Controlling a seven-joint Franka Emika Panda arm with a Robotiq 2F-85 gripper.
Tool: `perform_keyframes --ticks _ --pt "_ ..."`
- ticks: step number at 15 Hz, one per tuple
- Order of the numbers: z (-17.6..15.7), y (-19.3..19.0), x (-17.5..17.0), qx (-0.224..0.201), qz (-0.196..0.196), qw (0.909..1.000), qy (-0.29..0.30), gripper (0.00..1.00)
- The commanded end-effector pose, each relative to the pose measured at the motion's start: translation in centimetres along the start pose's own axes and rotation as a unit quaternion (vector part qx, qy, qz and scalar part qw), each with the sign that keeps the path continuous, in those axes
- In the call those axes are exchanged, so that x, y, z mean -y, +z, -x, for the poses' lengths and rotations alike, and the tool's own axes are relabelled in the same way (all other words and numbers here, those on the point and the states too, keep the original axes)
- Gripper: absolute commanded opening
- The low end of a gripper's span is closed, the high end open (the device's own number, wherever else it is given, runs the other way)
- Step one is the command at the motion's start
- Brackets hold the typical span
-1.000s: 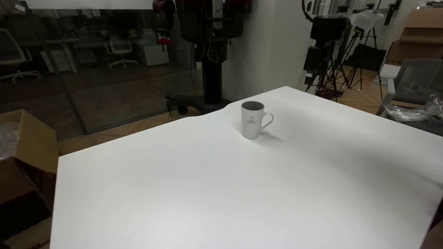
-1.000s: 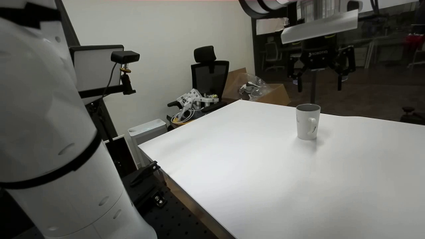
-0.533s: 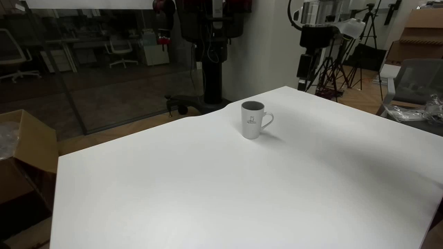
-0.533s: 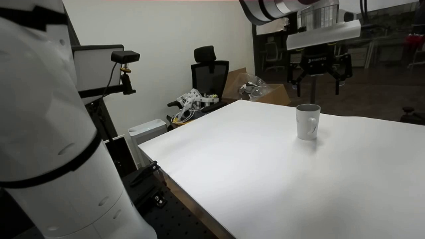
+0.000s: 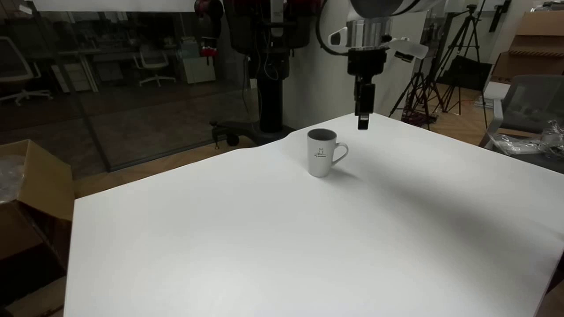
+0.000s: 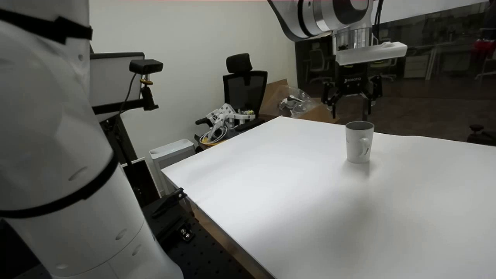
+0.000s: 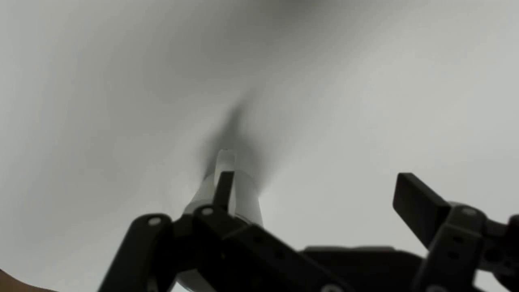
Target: Move the white mug to the middle of the table
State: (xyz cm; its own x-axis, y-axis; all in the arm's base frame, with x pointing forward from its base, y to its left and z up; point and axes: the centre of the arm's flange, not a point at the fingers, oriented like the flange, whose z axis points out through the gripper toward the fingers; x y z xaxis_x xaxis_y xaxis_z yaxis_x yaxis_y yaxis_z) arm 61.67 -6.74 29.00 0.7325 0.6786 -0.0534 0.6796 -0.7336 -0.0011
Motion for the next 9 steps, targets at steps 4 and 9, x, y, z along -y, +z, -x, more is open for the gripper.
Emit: perform_keyframes --ticks 4,9 --pt "-1.0 0.8 -0.8 0.008 0.000 0.9997 -0.025 1.00" --pt "-3.6 1.4 -4.7 0.054 0.038 0.9945 -0.081 1.00"
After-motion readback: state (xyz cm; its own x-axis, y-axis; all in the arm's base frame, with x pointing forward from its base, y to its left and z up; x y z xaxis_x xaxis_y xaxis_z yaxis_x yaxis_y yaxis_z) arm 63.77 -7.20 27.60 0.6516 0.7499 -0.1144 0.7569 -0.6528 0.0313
